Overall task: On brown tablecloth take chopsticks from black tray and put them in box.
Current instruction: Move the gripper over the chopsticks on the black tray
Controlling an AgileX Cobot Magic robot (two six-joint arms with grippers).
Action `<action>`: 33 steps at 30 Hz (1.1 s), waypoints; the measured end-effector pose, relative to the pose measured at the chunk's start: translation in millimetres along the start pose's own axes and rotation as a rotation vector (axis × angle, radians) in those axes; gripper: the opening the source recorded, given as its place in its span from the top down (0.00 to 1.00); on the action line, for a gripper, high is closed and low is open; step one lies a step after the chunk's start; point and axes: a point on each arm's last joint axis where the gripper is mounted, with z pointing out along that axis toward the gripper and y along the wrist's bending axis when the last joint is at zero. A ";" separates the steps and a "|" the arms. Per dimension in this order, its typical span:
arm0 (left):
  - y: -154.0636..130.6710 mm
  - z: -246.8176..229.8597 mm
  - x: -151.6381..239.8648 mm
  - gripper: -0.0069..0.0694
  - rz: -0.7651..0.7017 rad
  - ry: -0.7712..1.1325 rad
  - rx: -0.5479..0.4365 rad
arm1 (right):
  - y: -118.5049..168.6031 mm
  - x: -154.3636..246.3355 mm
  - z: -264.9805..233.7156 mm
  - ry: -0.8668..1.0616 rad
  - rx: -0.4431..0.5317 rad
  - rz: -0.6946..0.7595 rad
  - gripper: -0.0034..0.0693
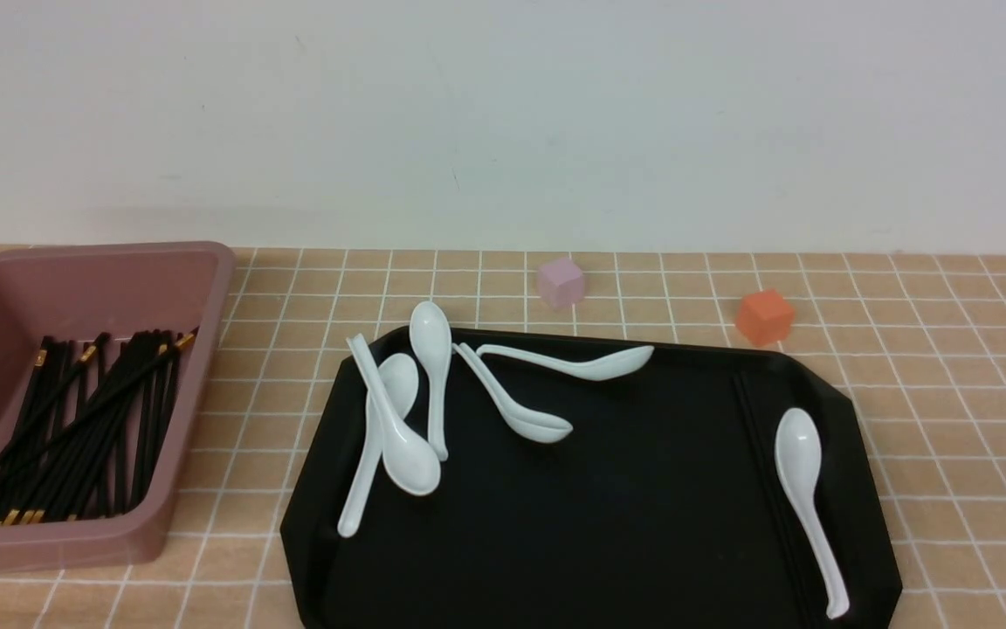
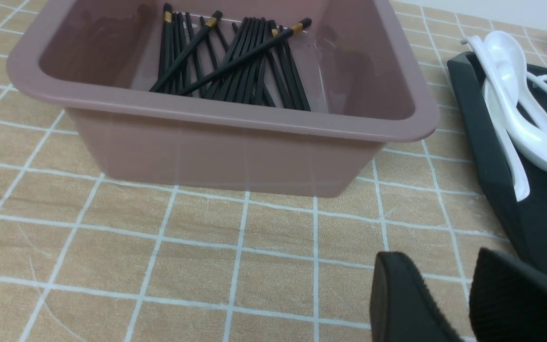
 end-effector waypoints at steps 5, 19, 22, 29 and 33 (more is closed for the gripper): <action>0.0 0.0 0.0 0.60 0.000 0.000 0.000 | 2.8 -10.4 47.6 0.465 0.086 -0.087 0.95; 0.0 0.0 0.0 0.60 0.000 0.000 0.000 | -21.9 -23.1 196.2 0.888 0.130 -0.164 0.72; 0.0 0.0 0.0 0.60 0.000 0.000 0.000 | -20.9 -13.3 234.6 0.950 0.124 -0.218 0.66; 0.0 0.0 0.0 0.60 0.000 0.000 0.000 | -35.2 11.1 326.4 1.024 0.286 -0.243 0.53; 0.0 0.0 0.0 0.60 0.000 0.000 0.000 | -51.1 21.4 361.5 1.060 0.359 -0.263 0.48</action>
